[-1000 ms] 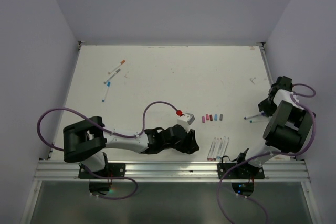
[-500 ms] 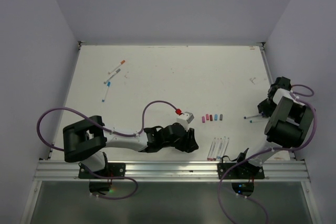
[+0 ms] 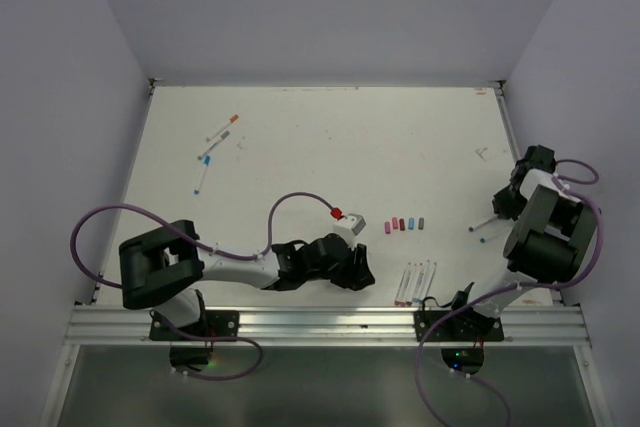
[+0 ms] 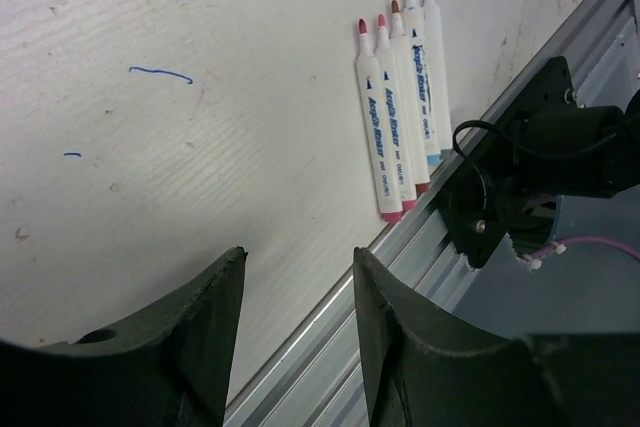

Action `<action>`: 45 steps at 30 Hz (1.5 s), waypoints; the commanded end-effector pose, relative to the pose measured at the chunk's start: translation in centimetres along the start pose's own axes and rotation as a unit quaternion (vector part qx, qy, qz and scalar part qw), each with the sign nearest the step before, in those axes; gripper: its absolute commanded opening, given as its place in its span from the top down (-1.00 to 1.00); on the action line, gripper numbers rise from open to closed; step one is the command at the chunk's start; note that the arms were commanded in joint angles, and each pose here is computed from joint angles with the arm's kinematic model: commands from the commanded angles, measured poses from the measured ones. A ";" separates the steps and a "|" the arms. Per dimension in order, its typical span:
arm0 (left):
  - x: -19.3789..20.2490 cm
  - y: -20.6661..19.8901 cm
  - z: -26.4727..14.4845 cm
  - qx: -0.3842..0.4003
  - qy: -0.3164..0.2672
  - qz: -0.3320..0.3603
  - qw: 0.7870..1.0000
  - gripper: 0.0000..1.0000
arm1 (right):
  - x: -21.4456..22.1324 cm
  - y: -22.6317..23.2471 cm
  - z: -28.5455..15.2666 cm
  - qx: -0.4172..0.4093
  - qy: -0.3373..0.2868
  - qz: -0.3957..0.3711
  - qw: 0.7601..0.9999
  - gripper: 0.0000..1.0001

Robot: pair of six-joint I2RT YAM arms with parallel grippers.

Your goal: Open the pen caps

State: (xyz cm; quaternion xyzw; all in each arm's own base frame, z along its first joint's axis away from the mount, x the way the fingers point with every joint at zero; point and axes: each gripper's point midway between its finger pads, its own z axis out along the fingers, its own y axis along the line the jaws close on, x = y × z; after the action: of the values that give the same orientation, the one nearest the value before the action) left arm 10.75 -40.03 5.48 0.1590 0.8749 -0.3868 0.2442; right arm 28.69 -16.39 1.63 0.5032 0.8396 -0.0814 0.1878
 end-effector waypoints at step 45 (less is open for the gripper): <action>-13.6 -2.0 -8.6 0.111 -0.174 0.019 0.978 -0.26 | 26.4 17.0 -34.1 -0.606 0.093 -0.280 0.739 1.00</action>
State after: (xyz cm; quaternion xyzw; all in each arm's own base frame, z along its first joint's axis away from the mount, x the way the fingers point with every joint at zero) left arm 17.36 -36.25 18.61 0.1394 0.7705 -0.5082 0.3587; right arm 24.60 23.57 21.30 0.0340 0.8498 0.4097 0.3300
